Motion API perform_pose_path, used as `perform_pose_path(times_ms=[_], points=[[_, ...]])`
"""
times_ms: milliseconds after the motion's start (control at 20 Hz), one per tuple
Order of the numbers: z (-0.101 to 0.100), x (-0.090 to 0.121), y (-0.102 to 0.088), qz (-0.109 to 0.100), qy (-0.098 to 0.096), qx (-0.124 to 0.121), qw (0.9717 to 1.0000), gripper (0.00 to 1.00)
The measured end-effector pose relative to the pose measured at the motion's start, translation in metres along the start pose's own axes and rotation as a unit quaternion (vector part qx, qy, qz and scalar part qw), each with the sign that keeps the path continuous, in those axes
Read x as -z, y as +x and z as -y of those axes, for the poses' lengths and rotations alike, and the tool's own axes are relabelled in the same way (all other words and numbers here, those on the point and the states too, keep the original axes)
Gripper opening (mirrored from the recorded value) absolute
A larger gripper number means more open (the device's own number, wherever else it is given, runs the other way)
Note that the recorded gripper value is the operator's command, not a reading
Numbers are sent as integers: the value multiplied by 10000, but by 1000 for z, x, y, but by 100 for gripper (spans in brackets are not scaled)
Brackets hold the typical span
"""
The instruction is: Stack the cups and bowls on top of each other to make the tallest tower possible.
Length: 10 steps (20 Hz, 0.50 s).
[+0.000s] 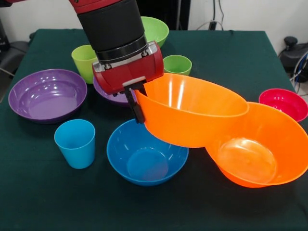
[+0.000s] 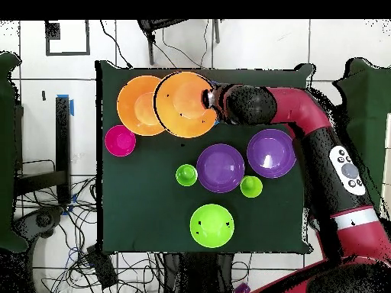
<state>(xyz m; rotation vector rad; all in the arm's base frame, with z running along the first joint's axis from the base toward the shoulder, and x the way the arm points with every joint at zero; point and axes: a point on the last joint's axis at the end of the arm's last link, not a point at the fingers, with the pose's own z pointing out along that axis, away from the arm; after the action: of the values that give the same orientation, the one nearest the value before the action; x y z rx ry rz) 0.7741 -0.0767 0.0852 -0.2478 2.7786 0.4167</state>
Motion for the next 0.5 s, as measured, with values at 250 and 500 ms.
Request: perform_pose_path(times_ms=[250, 500], points=[[1, -1, 1, 105, 54, 31, 9999, 0], [3, -2, 2, 139, 79, 32, 9999, 0]])
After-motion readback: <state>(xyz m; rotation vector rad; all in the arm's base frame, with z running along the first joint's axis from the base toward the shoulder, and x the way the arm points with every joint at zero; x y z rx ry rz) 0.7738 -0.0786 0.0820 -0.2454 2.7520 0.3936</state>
